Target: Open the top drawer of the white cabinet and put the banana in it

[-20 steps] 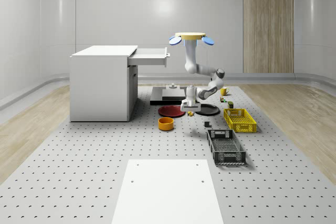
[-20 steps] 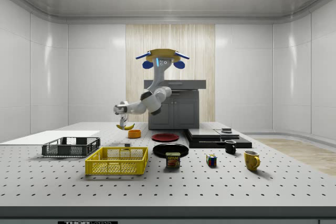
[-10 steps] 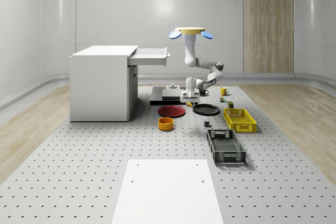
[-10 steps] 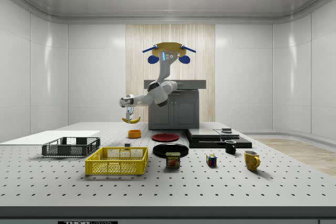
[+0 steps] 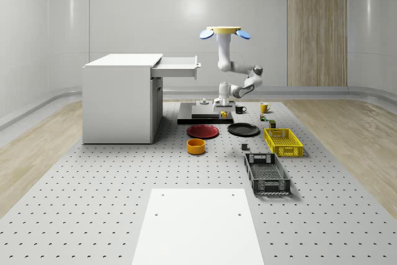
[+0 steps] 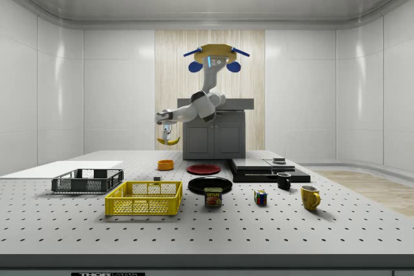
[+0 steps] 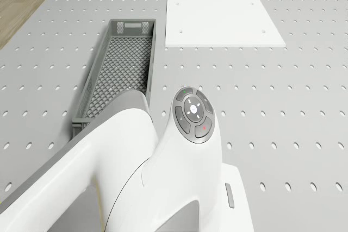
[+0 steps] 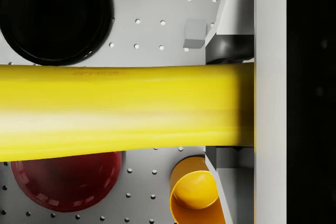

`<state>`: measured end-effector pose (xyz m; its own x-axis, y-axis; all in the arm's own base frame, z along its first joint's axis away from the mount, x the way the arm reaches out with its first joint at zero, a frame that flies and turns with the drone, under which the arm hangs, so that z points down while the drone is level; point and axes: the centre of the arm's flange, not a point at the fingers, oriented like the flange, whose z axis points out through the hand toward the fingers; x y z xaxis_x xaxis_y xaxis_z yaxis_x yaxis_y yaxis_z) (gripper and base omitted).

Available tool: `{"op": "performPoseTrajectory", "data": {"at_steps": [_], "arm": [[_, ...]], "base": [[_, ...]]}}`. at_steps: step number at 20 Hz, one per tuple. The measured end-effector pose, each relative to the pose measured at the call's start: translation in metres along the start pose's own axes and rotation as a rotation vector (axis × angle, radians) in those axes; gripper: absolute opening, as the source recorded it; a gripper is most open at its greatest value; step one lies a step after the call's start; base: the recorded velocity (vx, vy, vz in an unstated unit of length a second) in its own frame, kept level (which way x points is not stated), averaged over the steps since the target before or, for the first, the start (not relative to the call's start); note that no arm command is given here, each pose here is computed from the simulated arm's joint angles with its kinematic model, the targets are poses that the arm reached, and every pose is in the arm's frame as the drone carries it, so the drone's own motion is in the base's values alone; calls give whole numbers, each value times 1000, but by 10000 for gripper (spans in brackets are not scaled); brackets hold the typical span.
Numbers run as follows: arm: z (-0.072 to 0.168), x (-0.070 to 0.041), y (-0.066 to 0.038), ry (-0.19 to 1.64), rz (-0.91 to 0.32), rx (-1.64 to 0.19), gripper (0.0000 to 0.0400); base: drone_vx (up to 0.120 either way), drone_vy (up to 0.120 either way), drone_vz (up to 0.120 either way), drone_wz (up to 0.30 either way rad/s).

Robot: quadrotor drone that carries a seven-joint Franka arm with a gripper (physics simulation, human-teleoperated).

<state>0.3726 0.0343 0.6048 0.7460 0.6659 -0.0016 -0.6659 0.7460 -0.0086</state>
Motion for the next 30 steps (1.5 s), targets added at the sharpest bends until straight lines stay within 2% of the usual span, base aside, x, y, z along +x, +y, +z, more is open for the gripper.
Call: {"op": "performPoseTrajectory", "data": {"at_steps": [14,30], "arm": [[0,0,0,0,0,0,190],[0,0,0,0,0,0,190]], "base": [[-120,0,120,0],[-120,-38,120,0]]}}
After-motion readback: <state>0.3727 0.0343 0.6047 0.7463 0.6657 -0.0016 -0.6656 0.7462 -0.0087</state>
